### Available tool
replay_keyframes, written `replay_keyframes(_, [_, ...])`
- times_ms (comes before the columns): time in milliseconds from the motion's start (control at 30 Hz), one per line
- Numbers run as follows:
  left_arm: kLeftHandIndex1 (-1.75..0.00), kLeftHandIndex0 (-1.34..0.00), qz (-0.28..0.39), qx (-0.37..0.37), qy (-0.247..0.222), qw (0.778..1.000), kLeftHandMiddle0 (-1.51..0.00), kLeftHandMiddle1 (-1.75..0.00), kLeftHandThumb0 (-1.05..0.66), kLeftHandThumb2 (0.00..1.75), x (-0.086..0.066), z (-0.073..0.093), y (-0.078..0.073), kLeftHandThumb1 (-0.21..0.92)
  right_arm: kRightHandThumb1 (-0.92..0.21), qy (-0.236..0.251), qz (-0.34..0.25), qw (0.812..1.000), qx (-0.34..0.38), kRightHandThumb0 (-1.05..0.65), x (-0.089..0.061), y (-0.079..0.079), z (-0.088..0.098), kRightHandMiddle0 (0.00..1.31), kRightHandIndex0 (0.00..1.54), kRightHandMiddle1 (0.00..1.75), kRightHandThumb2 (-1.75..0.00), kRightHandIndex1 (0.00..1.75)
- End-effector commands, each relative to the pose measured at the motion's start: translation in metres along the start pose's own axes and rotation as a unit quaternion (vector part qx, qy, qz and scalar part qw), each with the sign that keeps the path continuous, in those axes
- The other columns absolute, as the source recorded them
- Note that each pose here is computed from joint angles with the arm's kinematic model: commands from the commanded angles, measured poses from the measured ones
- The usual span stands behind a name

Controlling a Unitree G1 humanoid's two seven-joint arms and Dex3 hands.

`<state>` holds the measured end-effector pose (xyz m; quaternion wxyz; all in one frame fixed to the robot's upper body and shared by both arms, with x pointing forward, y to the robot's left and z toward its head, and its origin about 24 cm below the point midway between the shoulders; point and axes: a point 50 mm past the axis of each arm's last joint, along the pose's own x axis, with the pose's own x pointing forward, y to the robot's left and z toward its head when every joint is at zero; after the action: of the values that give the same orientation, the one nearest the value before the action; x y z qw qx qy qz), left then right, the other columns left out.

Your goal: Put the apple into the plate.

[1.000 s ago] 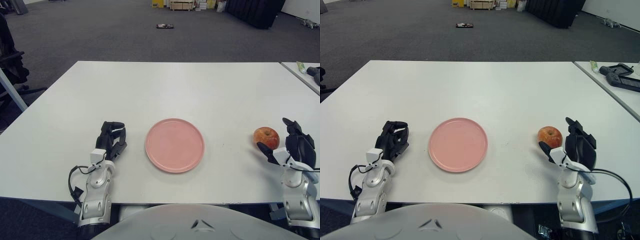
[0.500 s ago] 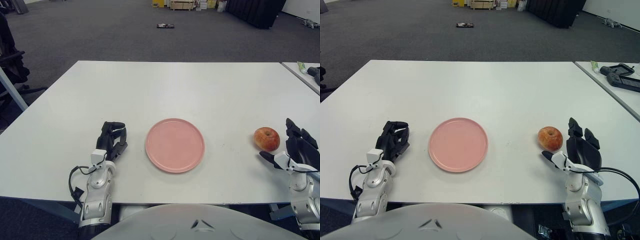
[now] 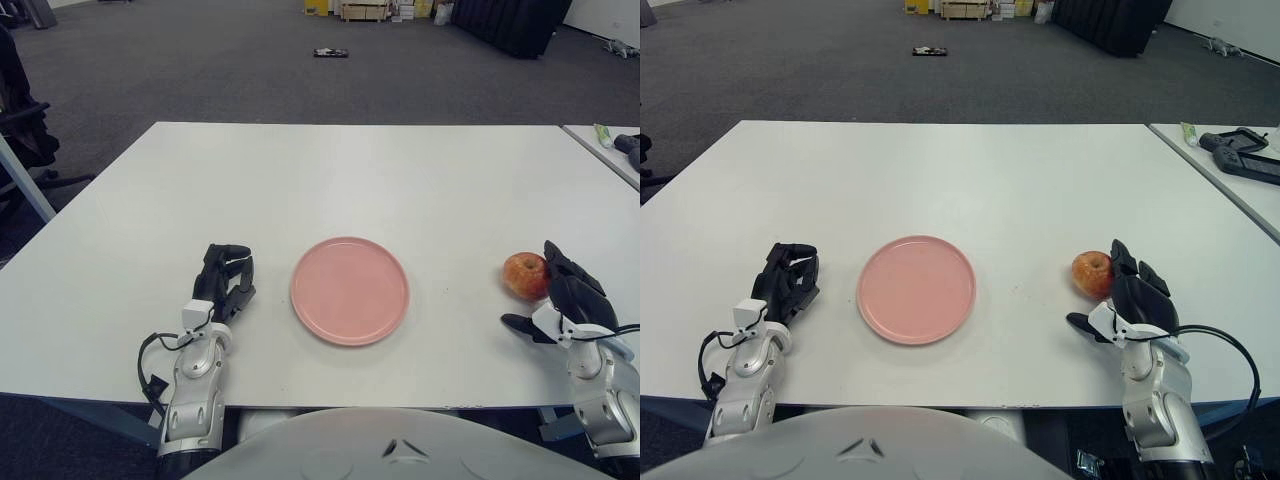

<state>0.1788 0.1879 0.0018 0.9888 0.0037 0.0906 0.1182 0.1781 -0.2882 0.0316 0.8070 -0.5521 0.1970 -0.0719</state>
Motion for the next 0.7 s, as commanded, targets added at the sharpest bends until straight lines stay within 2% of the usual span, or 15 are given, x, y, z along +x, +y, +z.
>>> replay_keyframes(0, [-1.75, -0.2, 0.001, 0.006, 0.03, 1.0, -0.46, -1.32, -0.35, 0.53, -0.004, -0.01, 0.001, 0.92, -0.55, 0.008, 0.034, 0.999, -0.019, -1.05, 0.018, 0.007, -0.011, 0.0, 0.0, 0.0, -0.49, 0.0])
replay_keyframes(67, [-1.75, -0.2, 0.002, 0.007, 0.031, 0.999, -0.45, -1.31, -0.35, 0.53, -0.004, -0.01, 0.001, 0.92, -0.57, 0.01, 0.046, 0.998, -0.029, -1.05, 0.027, 0.013, -0.016, 0.0, 0.0, 0.0, -0.49, 0.0])
replay_keyframes(167, [-1.75, -0.2, 0.004, 0.007, 0.032, 0.999, -0.44, -1.31, -0.35, 0.53, -0.005, -0.01, 0.0, 0.92, -0.59, 0.006, 0.053, 0.998, -0.039, -1.05, 0.031, 0.015, -0.017, 0.0, 0.0, 0.0, -0.49, 0.0])
replay_keyframes(667, [-1.75, -0.2, 0.009, 0.008, 0.033, 0.999, -0.44, -1.34, -0.35, 0.53, -0.005, -0.01, 0.0, 0.92, -0.65, -0.04, 0.069, 0.995, -0.057, -1.02, 0.046, 0.015, -0.006, 0.0, 0.0, 0.0, -0.5, 0.0])
